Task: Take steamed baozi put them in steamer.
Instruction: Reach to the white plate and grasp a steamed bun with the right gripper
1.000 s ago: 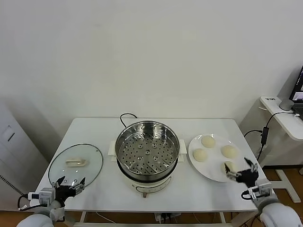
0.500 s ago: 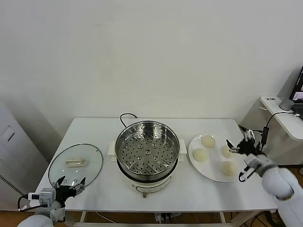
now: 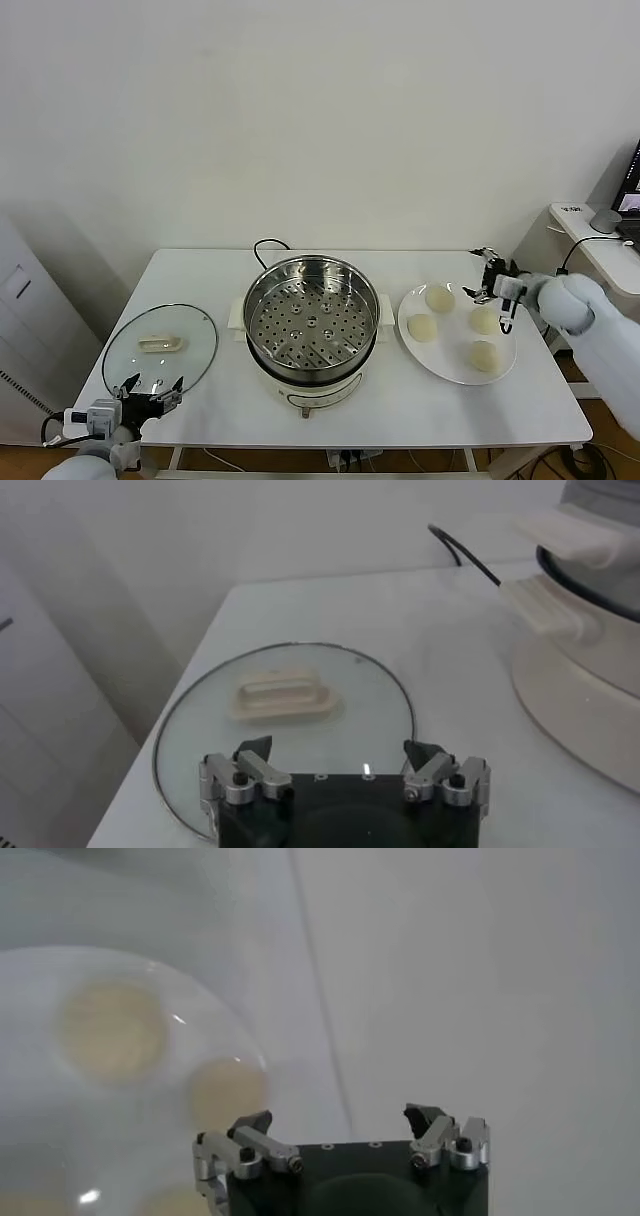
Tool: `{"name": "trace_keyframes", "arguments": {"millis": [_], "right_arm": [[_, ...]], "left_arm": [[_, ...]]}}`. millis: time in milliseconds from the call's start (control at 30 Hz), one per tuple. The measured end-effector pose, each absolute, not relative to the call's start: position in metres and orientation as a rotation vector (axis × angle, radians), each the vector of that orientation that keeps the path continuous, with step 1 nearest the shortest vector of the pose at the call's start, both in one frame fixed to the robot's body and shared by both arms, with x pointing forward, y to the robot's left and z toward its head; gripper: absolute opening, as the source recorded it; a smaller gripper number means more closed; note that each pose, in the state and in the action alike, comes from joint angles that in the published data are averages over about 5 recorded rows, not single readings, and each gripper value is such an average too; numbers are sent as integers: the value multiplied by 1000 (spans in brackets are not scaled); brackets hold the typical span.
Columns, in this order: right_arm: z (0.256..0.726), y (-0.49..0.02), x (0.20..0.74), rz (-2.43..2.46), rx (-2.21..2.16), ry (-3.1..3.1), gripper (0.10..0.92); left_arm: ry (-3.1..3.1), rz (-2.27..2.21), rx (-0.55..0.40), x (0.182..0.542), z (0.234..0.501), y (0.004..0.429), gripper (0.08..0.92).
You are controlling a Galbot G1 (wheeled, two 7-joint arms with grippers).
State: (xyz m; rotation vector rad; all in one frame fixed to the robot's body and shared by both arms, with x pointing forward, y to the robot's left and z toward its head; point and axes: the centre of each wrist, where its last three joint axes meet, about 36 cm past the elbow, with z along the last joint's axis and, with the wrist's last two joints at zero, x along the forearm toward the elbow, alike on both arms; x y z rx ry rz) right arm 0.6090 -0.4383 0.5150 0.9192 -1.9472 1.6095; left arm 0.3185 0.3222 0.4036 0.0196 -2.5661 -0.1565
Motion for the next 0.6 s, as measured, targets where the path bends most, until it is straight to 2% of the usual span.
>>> {"name": "trace_keyframes", "arguments": {"millis": [233, 600], "right_arm": [[523, -434, 647, 1589, 1035, -1767, 823], [509, -423, 681, 1563, 1106, -1631, 823]], "left_arm": [[-2562, -159, 17, 321, 402, 321, 823], [-2561, -170, 7, 327, 400, 321, 823]]}}
